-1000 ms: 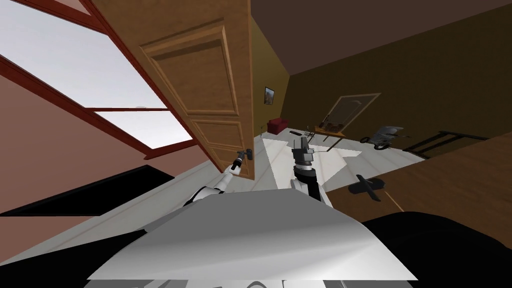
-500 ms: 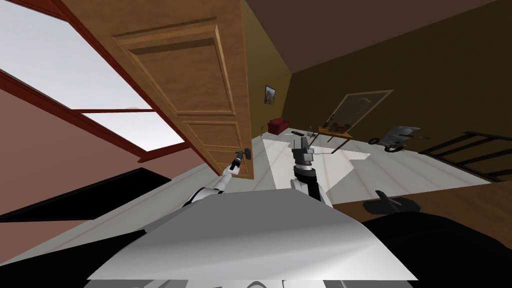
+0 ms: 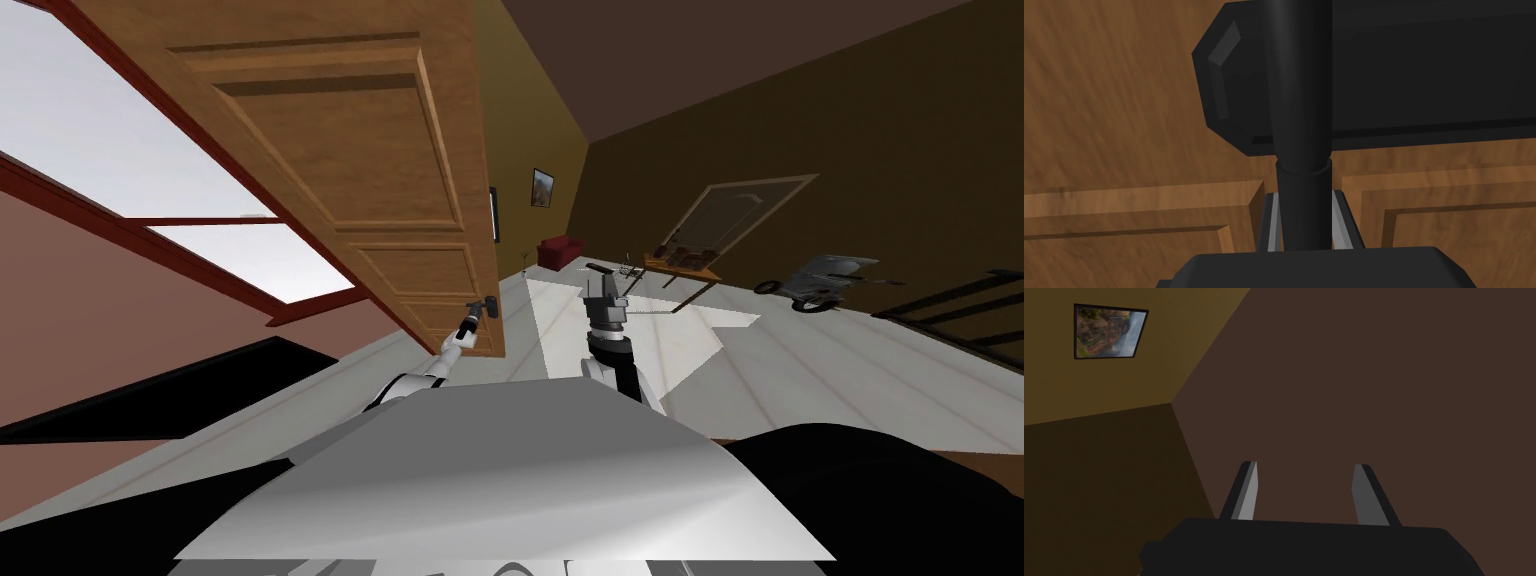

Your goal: Push the door open

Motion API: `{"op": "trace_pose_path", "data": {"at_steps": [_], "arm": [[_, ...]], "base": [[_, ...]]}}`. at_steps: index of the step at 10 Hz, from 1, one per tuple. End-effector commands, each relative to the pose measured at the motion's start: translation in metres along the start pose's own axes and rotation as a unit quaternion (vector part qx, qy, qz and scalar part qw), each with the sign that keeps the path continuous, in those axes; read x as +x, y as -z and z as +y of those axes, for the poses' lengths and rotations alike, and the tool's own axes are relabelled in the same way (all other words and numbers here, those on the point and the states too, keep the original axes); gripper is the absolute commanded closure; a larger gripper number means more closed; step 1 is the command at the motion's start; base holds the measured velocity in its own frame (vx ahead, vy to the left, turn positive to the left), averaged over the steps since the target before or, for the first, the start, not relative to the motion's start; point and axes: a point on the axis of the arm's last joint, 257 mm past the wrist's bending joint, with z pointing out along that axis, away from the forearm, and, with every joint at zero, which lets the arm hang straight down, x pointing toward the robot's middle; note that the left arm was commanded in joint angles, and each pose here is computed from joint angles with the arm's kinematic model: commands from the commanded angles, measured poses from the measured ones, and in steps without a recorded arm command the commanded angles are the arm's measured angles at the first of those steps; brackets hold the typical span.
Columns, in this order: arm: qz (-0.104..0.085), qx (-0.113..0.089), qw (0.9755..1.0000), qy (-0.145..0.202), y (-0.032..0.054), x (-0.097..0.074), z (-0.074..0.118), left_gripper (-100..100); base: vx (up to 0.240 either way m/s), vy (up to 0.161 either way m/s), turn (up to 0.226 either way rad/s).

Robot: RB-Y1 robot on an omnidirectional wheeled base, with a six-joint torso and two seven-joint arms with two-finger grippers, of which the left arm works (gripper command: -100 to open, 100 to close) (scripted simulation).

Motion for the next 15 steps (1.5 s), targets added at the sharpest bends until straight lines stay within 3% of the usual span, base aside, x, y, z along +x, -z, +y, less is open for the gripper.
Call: {"op": "trace_pose_path", "data": {"at_steps": [1, 8, 15], "arm": [[-0.015, 0.001, 0.9999, -0.003, 0.0015, -0.018, -0.003, 100], [-0.061, 0.002, 0.9981, -0.002, 0.0079, -0.065, -0.004, 100], [-0.104, 0.002, 0.9946, -0.001, 0.0171, -0.109, -0.005, 100]], "base": [[0.143, -0.146, 0.064], [0.142, -0.140, 0.073], [0.165, -0.139, 0.069]]}}
